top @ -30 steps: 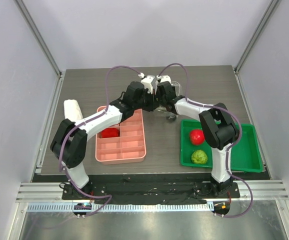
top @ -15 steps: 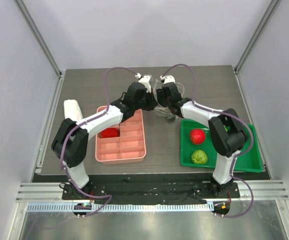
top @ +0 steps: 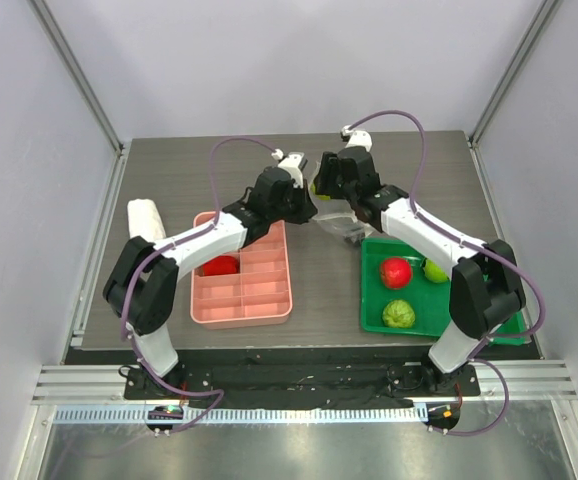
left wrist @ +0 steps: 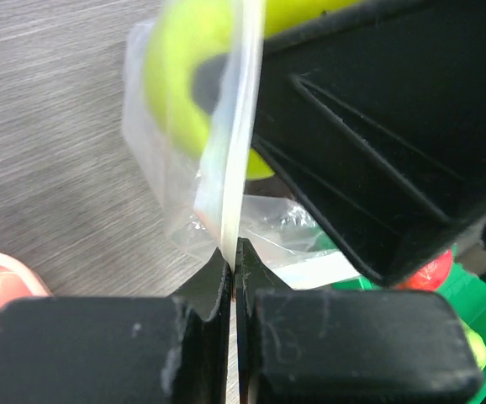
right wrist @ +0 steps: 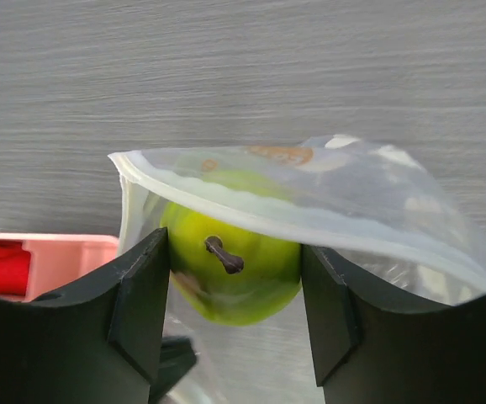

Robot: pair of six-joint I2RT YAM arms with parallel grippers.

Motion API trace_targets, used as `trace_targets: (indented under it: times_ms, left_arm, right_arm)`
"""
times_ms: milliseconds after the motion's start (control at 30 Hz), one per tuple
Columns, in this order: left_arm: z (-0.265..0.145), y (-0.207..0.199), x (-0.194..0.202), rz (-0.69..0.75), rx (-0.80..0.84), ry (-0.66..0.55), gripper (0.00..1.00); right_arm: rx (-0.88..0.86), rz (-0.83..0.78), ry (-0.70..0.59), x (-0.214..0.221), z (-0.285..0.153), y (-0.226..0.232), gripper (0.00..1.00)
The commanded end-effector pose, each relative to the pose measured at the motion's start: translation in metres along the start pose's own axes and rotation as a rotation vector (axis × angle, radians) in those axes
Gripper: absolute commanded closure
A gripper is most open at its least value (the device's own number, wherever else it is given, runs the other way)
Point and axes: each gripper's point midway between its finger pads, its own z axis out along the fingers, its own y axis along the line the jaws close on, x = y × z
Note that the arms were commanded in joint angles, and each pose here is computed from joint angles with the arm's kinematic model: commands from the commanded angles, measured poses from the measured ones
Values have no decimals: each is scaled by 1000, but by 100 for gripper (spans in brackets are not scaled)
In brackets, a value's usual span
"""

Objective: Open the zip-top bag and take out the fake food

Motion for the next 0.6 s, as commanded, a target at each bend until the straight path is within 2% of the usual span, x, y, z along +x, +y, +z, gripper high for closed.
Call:
trace_targets:
  times_ms: [0,33,233,400,500,533,567]
  left_arm:
    - [-5,-9,-11,21,24,-40,100]
    - [-6,-7,-12,22,13,-43,100]
    - [-6,2,-12,41,-28,-46,100]
    - [-7,9,-15,47,-62,-56,100]
    - [-9,16,-20,38,-78,-60,100]
    - [-10,18,-22,36,-81,-65,100]
    - [-12,19,-25,40,-82,-70,100]
  right_arm:
    - [-124,236,-10,-31,-22,24,99]
    - [-149,299,6,-31,-26,27,98]
    - [-314,397,85,-34,-65,46,99]
    - [-334,373,67,-37,-102,40,99]
    - [-349,305,89,-33,-133,35,99]
    - [-315,284,126,-21,-141,26,98]
    - [-249,271,78,-26,-153,9,99]
